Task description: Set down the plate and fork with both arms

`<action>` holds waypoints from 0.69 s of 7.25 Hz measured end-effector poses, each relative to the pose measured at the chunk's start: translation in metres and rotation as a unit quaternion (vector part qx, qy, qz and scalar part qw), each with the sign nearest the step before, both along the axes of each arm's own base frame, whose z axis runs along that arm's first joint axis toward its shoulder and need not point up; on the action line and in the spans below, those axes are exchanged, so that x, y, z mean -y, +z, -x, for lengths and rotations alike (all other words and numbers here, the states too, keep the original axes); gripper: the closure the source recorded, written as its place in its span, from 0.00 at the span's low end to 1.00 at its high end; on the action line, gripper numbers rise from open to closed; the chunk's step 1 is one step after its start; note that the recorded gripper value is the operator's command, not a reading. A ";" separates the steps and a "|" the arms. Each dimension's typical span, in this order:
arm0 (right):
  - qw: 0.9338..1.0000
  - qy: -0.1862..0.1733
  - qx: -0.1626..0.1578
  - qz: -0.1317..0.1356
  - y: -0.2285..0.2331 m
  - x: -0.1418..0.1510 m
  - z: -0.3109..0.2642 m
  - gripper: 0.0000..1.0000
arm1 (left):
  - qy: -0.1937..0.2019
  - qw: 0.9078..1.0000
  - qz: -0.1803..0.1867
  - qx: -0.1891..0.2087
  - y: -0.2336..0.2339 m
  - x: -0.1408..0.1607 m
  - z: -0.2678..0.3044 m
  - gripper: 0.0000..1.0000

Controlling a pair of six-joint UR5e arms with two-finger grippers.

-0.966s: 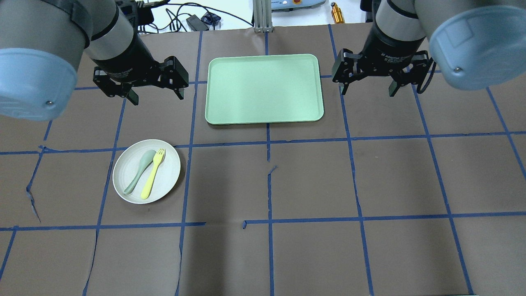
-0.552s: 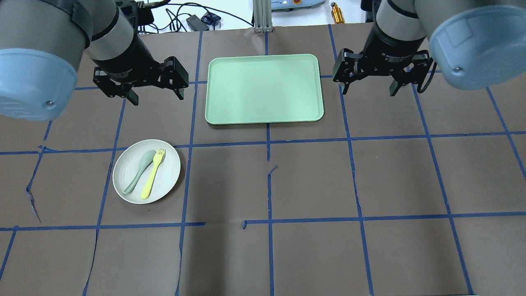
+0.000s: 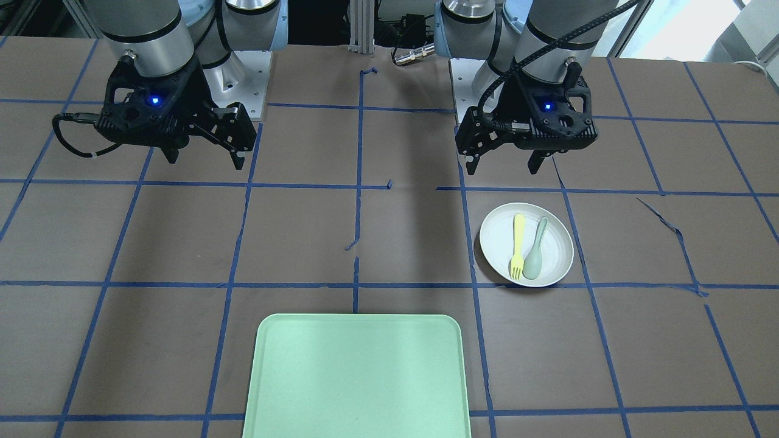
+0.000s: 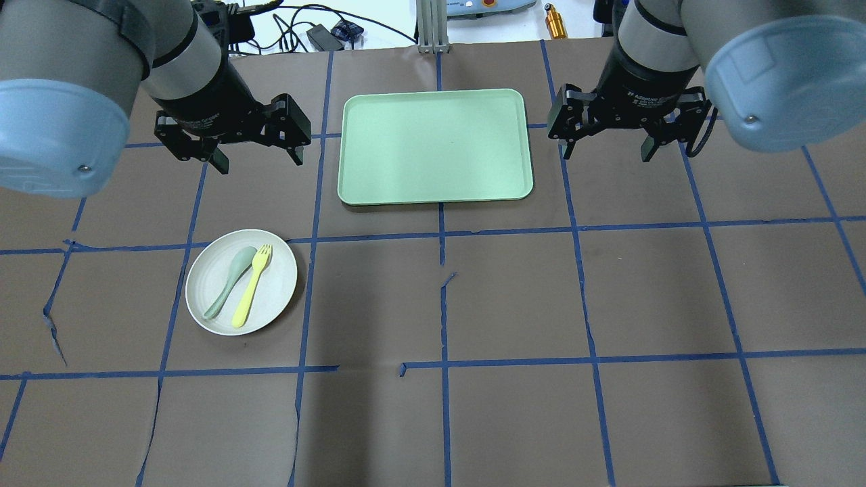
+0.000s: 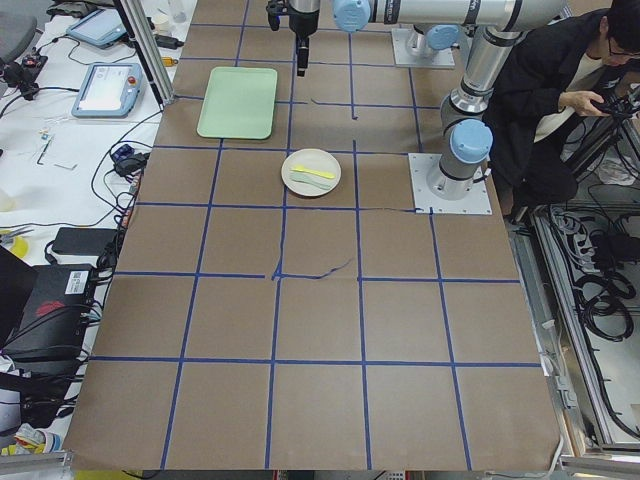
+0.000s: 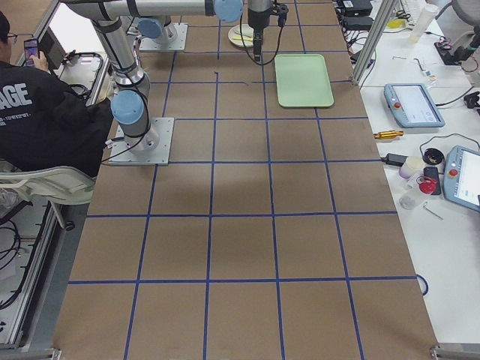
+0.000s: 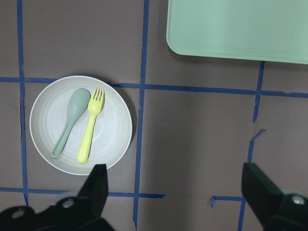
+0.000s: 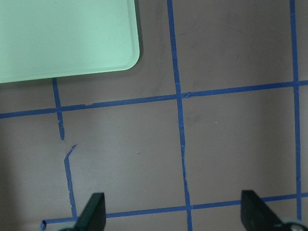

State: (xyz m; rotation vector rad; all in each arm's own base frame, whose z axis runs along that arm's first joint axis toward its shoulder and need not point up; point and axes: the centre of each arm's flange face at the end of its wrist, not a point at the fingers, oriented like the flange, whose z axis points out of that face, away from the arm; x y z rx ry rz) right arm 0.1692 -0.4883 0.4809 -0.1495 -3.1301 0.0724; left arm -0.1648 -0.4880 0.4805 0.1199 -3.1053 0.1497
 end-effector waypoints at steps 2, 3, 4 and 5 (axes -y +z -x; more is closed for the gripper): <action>1.000 0.001 -0.001 0.001 0.002 0.002 0.000 0.00 | 0.000 1.000 -0.001 0.000 -0.001 0.001 0.000 0.00; 1.000 0.000 0.000 0.002 0.003 0.003 0.000 0.00 | 0.000 1.000 -0.001 0.001 -0.001 0.001 0.000 0.00; 1.000 0.000 0.000 0.002 0.003 0.003 -0.001 0.00 | 0.000 1.000 -0.001 0.001 -0.001 0.000 0.000 0.00; 1.000 0.000 0.001 0.002 0.003 0.003 -0.001 0.00 | -0.001 1.000 0.000 0.001 0.000 0.000 0.000 0.00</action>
